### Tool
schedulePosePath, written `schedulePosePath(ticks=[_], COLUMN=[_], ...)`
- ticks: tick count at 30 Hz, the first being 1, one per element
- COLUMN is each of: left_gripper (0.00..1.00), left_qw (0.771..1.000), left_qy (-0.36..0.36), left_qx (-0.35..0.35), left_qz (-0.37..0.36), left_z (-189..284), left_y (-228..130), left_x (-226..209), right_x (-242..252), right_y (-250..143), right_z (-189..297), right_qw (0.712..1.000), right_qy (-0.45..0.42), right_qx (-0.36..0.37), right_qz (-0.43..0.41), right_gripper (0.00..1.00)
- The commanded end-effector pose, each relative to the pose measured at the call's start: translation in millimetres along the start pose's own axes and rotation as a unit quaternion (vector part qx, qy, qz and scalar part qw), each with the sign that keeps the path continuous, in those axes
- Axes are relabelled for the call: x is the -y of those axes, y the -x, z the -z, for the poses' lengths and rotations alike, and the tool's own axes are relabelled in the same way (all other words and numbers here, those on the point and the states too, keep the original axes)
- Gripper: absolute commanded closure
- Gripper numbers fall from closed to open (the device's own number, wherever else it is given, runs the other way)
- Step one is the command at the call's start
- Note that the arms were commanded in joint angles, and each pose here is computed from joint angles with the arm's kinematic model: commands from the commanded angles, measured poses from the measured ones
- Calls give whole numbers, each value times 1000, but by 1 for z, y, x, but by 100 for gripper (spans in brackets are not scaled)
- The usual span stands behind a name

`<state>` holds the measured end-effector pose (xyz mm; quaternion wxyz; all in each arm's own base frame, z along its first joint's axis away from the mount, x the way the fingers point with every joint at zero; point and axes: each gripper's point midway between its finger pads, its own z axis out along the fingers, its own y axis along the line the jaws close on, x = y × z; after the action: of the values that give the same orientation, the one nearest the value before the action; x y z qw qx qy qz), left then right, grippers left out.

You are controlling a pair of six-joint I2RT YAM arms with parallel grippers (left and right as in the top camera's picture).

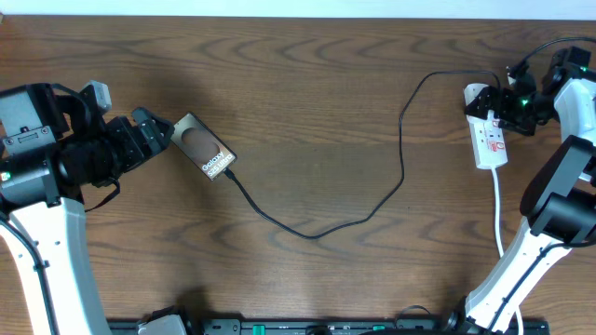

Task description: Plug charger to phone and switch on socket

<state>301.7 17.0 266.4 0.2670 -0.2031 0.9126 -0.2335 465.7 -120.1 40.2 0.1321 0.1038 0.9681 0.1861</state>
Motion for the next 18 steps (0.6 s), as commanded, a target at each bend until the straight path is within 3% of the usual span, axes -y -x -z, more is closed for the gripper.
schedulePosePath(ticks=[1,18], left_gripper=[8,8], left_qw=[1000,1000], left_qy=[6,6], left_qx=[3,0], left_qz=[-13,-12], left_z=[1,1], left_y=[2,1], left_x=[-1,-1], right_x=[-21,-44], right_y=[-8,-9], right_z=[-20,-20], right_qw=[999,996], right_qy=[32,83], right_qx=[-23,-25], right_qz=[-7,-5], right_gripper=[1,1])
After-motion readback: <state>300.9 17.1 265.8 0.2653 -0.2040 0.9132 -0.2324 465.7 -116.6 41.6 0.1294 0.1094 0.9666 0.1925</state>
